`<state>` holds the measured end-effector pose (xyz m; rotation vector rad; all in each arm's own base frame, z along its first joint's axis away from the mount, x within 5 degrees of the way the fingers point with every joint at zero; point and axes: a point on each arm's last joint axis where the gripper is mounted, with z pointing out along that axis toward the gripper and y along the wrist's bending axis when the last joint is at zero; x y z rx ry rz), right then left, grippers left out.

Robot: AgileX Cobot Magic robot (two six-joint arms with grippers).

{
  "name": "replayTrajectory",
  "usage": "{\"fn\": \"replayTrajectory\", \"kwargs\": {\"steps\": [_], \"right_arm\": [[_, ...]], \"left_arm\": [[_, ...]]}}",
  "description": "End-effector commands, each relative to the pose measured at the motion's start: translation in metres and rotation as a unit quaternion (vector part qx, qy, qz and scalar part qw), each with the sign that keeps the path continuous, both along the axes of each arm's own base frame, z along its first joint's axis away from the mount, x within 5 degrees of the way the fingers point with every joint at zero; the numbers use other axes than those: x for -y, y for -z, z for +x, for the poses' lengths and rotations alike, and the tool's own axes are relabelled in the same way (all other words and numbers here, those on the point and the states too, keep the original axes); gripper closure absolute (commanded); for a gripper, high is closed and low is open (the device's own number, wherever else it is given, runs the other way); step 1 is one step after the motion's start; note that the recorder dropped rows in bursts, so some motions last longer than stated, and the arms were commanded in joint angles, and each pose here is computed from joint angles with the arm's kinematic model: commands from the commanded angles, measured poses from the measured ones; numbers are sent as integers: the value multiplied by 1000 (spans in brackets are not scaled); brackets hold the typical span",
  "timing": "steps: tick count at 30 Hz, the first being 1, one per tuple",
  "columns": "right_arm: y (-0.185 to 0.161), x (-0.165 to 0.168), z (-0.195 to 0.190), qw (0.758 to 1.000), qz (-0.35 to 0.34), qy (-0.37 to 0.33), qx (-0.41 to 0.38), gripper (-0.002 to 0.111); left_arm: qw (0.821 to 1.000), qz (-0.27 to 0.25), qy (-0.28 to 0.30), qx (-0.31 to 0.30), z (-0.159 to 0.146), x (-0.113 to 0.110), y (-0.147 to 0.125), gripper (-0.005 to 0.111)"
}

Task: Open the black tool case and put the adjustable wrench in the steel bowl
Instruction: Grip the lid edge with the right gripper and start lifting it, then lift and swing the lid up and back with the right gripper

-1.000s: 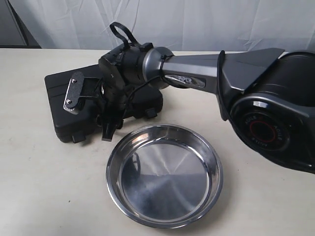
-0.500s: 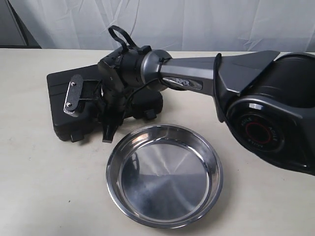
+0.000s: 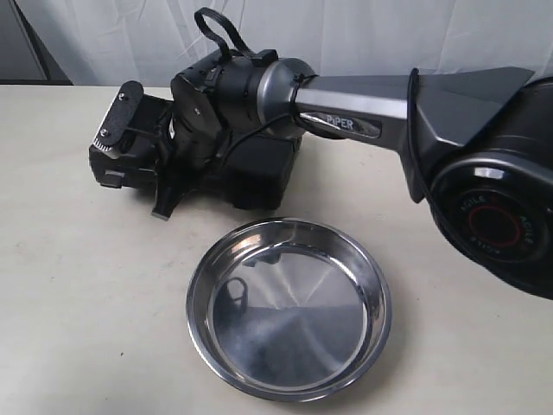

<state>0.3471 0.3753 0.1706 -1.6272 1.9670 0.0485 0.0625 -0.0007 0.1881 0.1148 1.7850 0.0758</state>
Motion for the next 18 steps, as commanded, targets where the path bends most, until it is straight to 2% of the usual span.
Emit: {"fn": "replayTrajectory", "kwargs": {"steps": [1, 13, 18], "right_arm": [[-14, 3, 3, 1000, 9, 9, 11, 108], [28, 0, 4, 999, -17, 13, -26, 108], [30, -1, 2, 999, -6, 19, -39, 108]], "left_arm": [[1000, -3, 4, 8, 0, 1, -2, 106], [1000, -3, 4, 8, 0, 1, -2, 106], [1000, -3, 4, 8, 0, 1, -2, 106]]}}
